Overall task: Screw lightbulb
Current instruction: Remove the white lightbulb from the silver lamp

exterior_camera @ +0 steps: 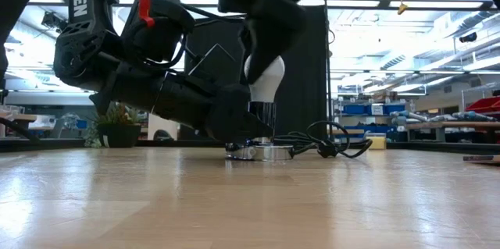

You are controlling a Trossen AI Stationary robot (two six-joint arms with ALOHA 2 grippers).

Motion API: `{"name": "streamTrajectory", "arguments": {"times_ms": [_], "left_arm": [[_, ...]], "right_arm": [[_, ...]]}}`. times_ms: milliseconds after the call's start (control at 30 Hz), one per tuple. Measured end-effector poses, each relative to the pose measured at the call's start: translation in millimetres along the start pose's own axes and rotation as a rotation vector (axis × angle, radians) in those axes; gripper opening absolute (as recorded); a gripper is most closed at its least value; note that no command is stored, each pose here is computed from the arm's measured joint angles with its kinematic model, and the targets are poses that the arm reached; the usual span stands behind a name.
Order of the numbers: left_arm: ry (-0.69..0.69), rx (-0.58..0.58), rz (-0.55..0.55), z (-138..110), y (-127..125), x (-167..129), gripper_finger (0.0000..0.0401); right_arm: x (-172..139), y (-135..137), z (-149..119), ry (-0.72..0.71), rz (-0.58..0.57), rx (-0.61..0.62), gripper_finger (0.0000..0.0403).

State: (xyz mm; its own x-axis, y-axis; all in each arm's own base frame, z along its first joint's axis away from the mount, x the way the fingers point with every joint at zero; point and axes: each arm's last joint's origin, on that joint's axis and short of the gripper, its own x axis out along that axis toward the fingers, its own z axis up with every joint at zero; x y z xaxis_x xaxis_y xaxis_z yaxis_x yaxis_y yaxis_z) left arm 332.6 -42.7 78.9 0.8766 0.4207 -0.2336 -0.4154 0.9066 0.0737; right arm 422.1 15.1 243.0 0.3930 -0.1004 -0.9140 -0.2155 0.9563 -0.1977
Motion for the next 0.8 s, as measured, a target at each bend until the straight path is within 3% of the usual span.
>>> {"name": "streamTrajectory", "arguments": {"times_ms": [200, 433, 800], "left_arm": [[0.001, -0.009, 0.001, -0.1, 0.0, 0.0, 0.0191], [0.001, -0.018, 0.003, -0.1, 0.1, 0.0, 0.0191], [0.002, -0.017, 0.005, -0.3, 0.3, 0.1, 0.0191]], "right_arm": [[-5.6, -14.5, 0.2, -0.004, -0.057, 0.488, 0.0387], [-7.3, -15.1, -8.8, 0.082, -0.075, 0.872, 0.0374], [-7.7, -11.2, -8.6, 0.086, -0.083, 0.981, 0.0373]]}}
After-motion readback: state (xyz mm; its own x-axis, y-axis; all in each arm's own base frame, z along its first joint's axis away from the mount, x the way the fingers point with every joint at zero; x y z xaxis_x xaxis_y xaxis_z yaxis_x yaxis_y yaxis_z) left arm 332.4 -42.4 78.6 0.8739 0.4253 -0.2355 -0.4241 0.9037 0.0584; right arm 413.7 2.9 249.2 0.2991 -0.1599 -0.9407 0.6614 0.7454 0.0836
